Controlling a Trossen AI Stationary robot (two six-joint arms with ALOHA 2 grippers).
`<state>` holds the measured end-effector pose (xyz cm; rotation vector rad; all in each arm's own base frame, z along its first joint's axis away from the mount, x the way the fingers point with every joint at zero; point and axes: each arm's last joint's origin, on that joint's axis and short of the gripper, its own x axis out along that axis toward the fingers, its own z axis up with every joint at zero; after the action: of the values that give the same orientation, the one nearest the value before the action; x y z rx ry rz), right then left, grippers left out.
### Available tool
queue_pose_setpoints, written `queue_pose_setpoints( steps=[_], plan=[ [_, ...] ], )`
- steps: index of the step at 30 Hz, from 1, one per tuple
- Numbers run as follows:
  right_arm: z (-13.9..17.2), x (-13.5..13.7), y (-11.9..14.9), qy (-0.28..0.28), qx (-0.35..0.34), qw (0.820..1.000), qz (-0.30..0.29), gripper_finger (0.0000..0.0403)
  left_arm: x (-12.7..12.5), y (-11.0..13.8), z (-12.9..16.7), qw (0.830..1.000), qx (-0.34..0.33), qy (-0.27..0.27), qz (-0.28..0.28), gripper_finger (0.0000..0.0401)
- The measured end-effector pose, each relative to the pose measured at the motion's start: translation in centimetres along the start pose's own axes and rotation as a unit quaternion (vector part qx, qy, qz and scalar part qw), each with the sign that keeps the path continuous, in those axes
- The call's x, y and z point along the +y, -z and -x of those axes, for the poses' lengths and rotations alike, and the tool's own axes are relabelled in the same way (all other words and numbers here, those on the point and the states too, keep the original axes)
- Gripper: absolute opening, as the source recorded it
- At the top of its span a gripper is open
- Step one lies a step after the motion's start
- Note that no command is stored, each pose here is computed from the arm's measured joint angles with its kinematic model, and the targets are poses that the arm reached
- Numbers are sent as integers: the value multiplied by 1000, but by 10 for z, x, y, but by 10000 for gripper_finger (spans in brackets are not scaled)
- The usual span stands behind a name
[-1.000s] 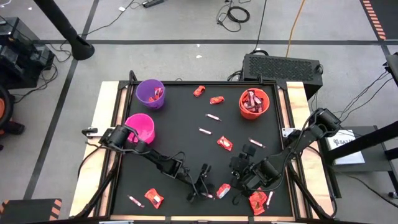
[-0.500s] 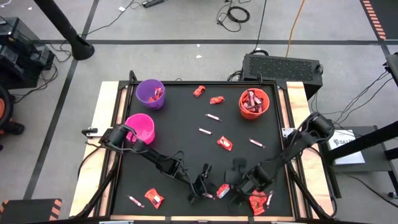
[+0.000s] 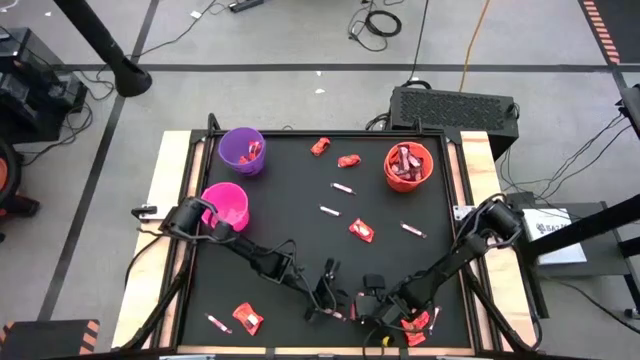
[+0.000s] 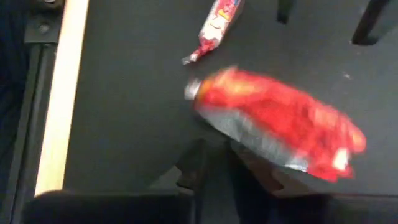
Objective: Sort candy by brand, put in halloween buckets
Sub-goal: Put the orange candy into the purple bucket
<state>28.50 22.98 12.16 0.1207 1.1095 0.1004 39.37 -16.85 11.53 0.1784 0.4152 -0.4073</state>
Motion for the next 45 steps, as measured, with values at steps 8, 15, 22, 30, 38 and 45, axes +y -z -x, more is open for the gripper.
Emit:
queue_pose_setpoints(
  steps=[8, 15, 22, 30, 38, 45],
  plan=[
    [-3, -11, -11, 6, -23, 998, 58, 7, 12, 6, 0, 1000, 26, -12, 9, 122],
    [-7, -25, -30, 65, -97, 989, 89, 1, 12, 9, 0, 999, 37, -2, 7, 122],
    [-8, -33, -35, 73, -98, 989, 78, 1, 11, 5, 9, 997, 69, 13, -22, 122],
    [-8, -33, -35, 72, -99, 990, 72, 1, 0, -6, 22, 991, 98, 51, -81, 122],
    [-7, -33, -35, 71, -100, 990, 67, 0, -7, -1, 24, 985, 127, 54, -106, 122],
    [-7, -32, -36, 70, -101, 990, 67, 0, -6, 1, 24, 981, 135, 36, -136, 122]
  ],
)
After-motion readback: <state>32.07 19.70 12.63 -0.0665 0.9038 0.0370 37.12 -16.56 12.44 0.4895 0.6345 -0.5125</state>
